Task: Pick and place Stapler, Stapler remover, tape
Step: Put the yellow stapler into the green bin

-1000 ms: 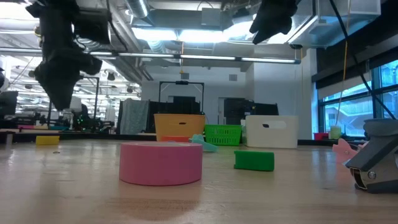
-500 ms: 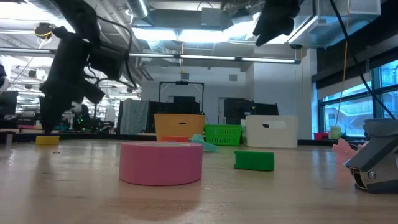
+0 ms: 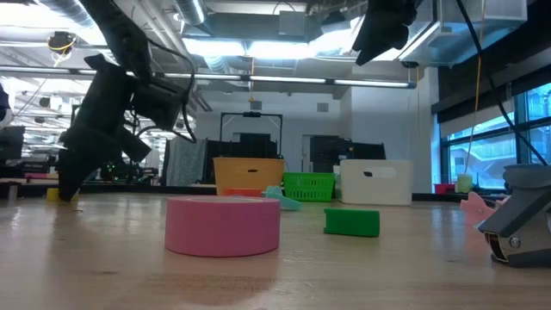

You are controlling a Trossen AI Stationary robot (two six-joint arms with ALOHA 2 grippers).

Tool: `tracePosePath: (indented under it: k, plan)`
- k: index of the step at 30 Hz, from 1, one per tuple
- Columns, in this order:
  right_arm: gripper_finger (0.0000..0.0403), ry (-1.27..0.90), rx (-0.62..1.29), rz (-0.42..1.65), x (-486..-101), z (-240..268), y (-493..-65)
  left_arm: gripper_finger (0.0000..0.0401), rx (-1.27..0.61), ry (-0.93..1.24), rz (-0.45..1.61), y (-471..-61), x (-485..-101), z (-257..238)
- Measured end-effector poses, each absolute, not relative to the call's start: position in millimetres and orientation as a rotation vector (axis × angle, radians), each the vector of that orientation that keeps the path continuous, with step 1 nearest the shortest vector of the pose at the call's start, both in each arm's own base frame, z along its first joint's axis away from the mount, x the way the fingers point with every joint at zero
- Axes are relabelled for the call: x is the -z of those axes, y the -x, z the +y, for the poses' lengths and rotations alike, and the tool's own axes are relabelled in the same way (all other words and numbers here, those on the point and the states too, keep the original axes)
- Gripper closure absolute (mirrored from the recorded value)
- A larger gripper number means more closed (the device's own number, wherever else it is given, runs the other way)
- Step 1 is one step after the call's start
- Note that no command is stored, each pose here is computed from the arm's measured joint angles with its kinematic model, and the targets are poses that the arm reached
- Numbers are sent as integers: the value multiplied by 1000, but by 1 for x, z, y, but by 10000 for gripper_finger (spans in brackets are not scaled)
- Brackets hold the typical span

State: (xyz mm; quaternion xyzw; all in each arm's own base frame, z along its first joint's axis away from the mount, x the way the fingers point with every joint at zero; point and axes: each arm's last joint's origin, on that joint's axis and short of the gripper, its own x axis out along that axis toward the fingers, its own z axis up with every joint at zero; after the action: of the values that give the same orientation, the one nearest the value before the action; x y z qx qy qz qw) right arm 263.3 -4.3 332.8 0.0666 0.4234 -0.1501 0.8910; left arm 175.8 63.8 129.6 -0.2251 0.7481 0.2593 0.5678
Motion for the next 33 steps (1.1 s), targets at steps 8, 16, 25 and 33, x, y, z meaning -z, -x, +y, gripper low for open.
tracePosePath:
  k: [8, 16, 25, 33]
  plan:
    - [140, -157, 326, 903, -331, -4, -261, 357, -591, 557, 1739, -176, -133, 63]
    - [140, -160, 328, 905, -331, -4, -261, 357, -495, 540, 1399, -214, -181, 79]
    - [140, -123, 598, 984, -335, -11, -228, 357, -419, 353, 845, -283, -277, 138]
    - [140, -241, 752, 934, -353, -13, -184, 357, -319, 213, 824, -345, -305, 199]
